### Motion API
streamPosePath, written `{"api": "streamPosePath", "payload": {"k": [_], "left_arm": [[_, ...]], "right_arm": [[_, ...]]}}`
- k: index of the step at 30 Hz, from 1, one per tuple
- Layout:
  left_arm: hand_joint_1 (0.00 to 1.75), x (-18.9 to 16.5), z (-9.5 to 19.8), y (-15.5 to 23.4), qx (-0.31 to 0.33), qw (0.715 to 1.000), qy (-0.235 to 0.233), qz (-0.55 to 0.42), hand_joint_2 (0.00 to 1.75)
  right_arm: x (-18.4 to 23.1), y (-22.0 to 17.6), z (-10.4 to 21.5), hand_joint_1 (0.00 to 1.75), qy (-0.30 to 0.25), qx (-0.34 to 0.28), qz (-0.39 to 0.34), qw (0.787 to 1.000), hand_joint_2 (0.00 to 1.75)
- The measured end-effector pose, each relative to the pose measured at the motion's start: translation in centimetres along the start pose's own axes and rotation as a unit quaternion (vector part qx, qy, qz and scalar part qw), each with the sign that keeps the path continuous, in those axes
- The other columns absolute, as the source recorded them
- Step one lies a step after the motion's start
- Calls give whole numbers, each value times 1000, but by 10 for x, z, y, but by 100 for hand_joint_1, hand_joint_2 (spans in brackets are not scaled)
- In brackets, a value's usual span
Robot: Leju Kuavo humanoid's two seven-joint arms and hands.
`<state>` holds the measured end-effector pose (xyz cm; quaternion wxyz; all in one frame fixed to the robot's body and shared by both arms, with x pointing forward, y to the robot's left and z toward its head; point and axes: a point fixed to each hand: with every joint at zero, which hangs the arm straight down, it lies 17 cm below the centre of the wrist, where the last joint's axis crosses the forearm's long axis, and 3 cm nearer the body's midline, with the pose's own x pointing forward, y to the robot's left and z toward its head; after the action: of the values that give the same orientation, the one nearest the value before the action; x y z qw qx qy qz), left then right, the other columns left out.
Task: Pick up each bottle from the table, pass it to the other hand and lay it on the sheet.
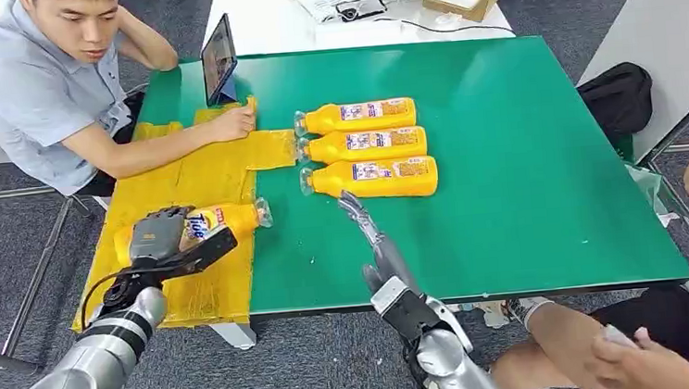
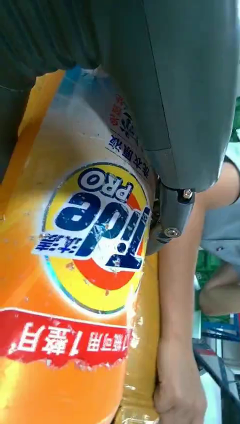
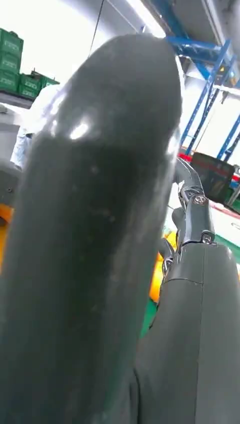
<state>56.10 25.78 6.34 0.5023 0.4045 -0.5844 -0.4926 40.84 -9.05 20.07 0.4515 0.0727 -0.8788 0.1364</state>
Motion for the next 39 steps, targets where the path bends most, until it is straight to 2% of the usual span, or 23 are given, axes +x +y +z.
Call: {"api": "streamPosePath", "payload": {"k": [4, 10, 19, 20, 22, 24, 28, 32, 34, 36, 39], "left_arm": [[0, 19, 5, -12, -31, 995, -49, 75, 175], [0, 55, 8, -9, -59, 960, -108, 251, 175], [0, 78, 5, 24, -30, 933, -157, 322, 175], [0, 81, 4, 33, -14, 928, -163, 335, 175], [0, 83, 1, 55, 32, 915, -165, 366, 175], [0, 88, -3, 94, 114, 885, -154, 425, 175], [0, 94, 5, 143, 220, 827, -134, 499, 175], [0, 100, 17, 165, 259, 800, -138, 524, 175], [0, 98, 26, 173, 276, 771, -133, 558, 175], [0, 91, 36, 171, 292, 748, -103, 587, 175], [0, 86, 51, 157, 299, 751, -72, 584, 175]], "right_arm": [[-4, 2, 1, 0, 7, 2, -10, 1000, 0], [-15, 3, 0, 0, 20, 4, -27, 999, 0], [-22, 5, -5, 0, 26, 12, -33, 999, 0], [-23, 5, -6, 0, 25, 14, -26, 999, 175], [-25, 2, -6, 0, 22, 16, 10, 1000, 175], [-29, -4, -7, 0, 16, 20, 72, 997, 175], [-39, -21, -16, 0, 21, 25, 138, 990, 175], [-48, -33, -21, 0, 29, 30, 164, 986, 175], [-61, -45, -25, 0, 51, 33, 204, 977, 175], [-84, -66, -29, 0, 87, 43, 248, 964, 175], [-110, -98, -31, 0, 126, 52, 290, 947, 175]]}}
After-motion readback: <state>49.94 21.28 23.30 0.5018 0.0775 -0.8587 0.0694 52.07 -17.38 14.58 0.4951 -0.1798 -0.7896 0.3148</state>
